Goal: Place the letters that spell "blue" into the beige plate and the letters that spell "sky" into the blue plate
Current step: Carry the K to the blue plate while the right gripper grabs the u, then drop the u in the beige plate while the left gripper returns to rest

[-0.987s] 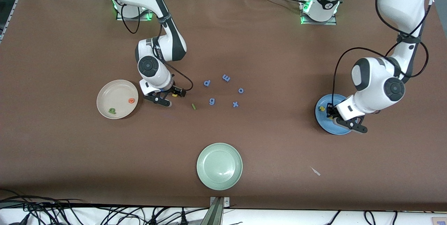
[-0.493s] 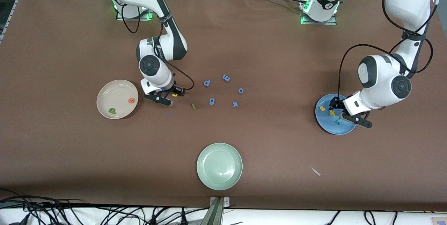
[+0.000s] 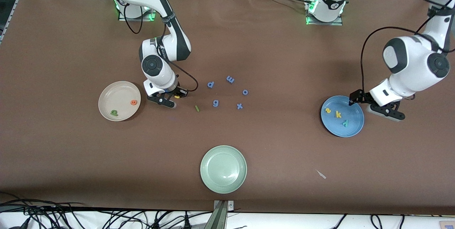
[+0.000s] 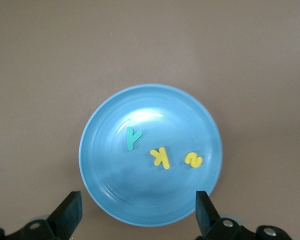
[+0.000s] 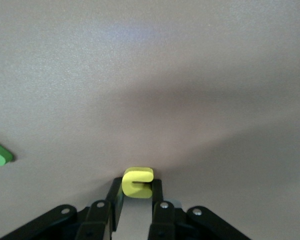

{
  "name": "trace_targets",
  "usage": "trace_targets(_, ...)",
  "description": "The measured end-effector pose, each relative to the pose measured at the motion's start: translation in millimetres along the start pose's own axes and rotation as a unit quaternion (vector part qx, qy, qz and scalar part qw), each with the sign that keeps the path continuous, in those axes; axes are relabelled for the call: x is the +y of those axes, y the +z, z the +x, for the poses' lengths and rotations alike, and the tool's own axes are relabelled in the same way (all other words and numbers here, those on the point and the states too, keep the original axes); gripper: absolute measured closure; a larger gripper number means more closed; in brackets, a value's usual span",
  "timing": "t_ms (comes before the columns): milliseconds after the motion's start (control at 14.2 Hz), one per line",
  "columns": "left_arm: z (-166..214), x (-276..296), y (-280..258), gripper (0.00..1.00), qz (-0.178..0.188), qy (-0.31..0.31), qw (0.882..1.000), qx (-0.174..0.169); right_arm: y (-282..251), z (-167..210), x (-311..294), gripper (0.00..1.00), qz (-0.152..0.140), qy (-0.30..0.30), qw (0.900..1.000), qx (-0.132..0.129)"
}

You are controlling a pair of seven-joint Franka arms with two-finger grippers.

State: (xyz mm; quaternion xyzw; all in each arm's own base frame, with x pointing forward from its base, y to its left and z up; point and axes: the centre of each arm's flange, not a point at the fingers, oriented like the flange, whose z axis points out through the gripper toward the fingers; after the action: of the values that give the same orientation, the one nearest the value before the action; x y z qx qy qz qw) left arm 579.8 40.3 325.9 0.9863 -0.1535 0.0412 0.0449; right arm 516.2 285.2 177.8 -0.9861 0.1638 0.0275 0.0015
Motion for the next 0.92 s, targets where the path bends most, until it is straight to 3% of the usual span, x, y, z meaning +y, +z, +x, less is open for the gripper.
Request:
trace_targets(211,0.5,38.1,-67.3,0.0,-0.01,0.018,1.0,-0.003,-3.8,3.5,-1.6,0.74,0.0,0.0,1.0,-0.001)
trace_targets(352,-5.5,50.2,-115.5,0.0,0.0,0.017,1.0,-0.012,-15.9,16.4,2.3,0.74,-0.011,-0.005,1.0,-0.018)
trace_targets(564,-9.9,67.8,-180.5,0.0,0.009,-0.001,0.999,-0.045,-39.8,48.8,34.8,0.74,-0.029,-0.065,0.996,-0.046)
trace_targets(916,-17.6,76.5,-271.2,0.0,0.033,-0.014,0.995,-0.095,-73.6,97.2,122.8,0.74,-0.04,-0.159,0.983,-0.087)
